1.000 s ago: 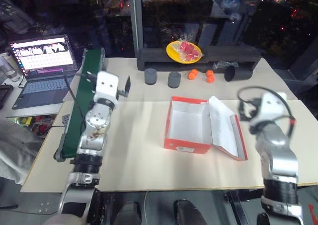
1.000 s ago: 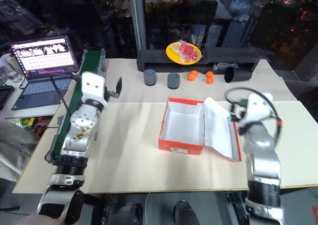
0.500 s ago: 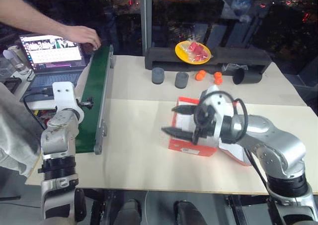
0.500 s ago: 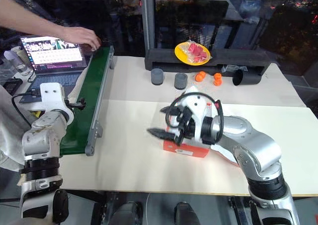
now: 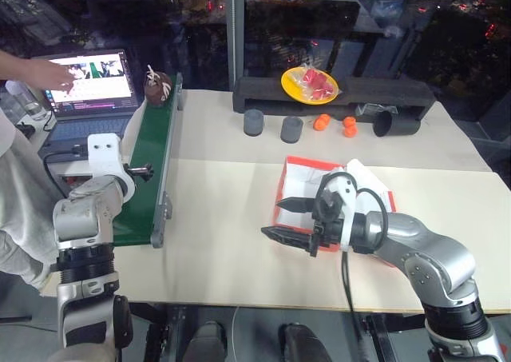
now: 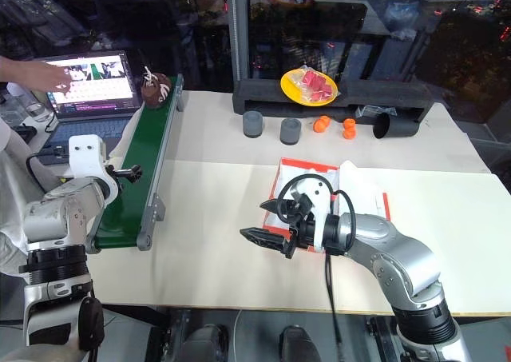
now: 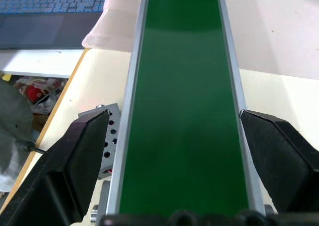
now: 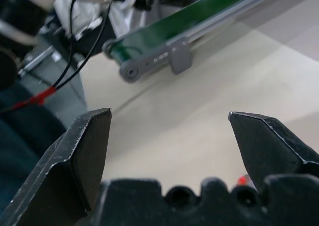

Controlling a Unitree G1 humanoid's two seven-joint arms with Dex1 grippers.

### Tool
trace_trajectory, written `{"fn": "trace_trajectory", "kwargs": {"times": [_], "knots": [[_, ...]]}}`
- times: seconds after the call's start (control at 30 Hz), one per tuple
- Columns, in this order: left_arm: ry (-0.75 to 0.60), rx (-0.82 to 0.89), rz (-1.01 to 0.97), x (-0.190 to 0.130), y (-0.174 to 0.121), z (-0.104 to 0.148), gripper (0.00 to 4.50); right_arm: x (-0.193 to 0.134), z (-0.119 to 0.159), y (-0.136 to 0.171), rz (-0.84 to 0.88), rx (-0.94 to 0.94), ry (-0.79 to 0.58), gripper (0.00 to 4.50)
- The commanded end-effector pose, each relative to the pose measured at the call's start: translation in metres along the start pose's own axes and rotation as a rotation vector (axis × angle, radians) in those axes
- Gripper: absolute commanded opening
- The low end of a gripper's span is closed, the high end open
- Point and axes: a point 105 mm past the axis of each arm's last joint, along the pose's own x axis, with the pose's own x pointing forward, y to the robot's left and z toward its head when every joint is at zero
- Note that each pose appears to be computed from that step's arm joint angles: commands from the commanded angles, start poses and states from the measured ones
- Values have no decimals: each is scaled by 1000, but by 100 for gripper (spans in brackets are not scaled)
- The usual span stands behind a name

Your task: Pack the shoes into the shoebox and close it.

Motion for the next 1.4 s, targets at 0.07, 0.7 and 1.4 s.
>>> {"fn": "trace_trajectory", "kwargs": {"times": [0.07,0.7,1.4], "knots": [[-32,24,-16,5,-6,12,450,-7,10,-1,-51,9,-72,442],[-31,57,15,18,3,20,450,-7,1,-25,-228,112,-120,442],[40,50,-46,30,-12,-5,450,-10,13,-25,-242,107,-166,442]]}}
